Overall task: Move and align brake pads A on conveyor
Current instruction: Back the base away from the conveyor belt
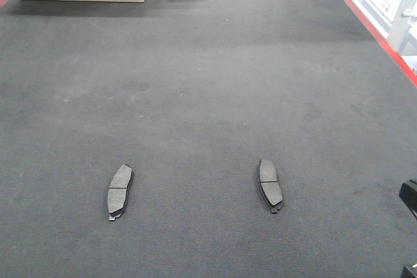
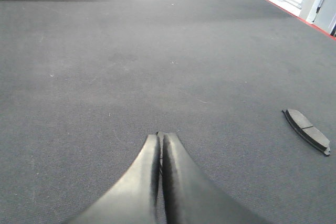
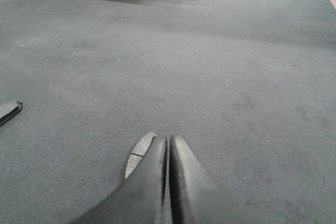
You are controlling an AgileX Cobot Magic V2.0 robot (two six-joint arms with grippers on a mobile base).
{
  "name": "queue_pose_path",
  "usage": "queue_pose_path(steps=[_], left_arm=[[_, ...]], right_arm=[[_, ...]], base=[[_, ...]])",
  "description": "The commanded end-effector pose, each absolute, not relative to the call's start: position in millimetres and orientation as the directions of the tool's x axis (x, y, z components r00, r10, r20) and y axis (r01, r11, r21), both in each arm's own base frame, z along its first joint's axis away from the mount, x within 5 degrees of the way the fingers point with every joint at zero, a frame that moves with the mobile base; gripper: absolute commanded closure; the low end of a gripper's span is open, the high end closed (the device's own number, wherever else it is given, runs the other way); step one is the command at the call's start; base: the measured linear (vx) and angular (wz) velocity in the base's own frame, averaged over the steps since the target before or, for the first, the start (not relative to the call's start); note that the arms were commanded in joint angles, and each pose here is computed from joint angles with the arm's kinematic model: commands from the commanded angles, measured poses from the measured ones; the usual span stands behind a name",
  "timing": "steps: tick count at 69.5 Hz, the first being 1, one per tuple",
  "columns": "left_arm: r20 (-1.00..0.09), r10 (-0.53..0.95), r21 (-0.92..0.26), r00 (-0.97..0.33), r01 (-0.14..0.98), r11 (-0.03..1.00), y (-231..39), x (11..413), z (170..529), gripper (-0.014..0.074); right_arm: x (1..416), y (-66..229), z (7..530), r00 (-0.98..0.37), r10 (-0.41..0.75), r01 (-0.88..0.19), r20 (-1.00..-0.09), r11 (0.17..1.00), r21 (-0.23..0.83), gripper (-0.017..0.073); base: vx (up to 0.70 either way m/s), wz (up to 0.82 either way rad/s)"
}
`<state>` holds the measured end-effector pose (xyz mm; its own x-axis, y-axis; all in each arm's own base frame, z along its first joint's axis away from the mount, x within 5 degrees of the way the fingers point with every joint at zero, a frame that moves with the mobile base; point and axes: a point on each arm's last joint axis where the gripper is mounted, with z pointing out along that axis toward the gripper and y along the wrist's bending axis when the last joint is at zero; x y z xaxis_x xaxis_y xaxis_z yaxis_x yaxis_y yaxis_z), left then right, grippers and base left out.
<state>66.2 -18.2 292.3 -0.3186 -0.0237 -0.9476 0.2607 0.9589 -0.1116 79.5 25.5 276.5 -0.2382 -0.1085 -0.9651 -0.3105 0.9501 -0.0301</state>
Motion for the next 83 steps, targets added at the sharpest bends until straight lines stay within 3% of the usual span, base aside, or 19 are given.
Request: queue_pose_path(steps=[1,83], left_arm=[[-0.970,-0.046,-0.117,-0.239,0.291,0.950,-20.5,67.6,305.9,0.0600],[-0.970,-0.046,-0.117,-0.239,0.291,0.950,-20.5,67.6,305.9,0.0600]], right_arm=[[81.2,25.1,292.0,-0.146,-0.089,-0.300,-0.985,0.953,-0.042,0.0566],[81.2,25.1,291.8,-0.148,-0.090,-0.301,-0.985,0.953,-0.041,0.0566]], base=[[0.01,-0.03],[-0.12,-0.04]])
